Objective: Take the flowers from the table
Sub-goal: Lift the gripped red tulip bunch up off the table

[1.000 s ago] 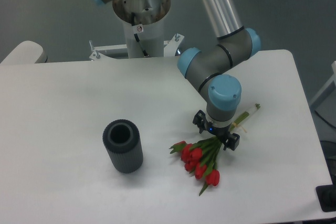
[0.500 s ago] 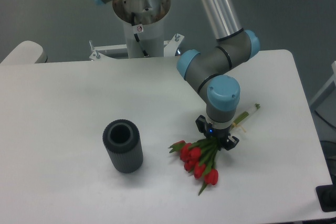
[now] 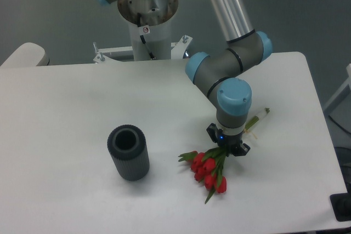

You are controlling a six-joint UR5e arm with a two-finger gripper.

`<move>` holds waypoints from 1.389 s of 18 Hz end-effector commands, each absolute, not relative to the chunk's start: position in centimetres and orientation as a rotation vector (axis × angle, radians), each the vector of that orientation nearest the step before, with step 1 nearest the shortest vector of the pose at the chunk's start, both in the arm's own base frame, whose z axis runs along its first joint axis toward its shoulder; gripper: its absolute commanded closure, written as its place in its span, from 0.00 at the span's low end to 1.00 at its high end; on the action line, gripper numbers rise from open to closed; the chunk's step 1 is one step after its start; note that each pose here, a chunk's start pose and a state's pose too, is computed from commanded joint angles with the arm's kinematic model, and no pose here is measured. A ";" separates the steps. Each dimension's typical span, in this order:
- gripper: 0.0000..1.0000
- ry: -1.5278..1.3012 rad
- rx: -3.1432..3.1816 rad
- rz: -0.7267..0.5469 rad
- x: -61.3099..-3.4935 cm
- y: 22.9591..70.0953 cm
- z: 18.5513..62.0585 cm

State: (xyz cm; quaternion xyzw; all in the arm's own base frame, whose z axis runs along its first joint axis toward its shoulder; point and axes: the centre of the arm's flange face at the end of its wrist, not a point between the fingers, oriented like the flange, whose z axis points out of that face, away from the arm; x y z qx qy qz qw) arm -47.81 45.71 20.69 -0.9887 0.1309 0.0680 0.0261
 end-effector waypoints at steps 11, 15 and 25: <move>0.79 0.460 -2.688 0.274 -48.3 50.9 34.1; 0.79 0.438 -2.564 0.239 -47.7 50.6 37.3; 0.79 0.286 -2.342 0.070 -46.5 50.2 41.4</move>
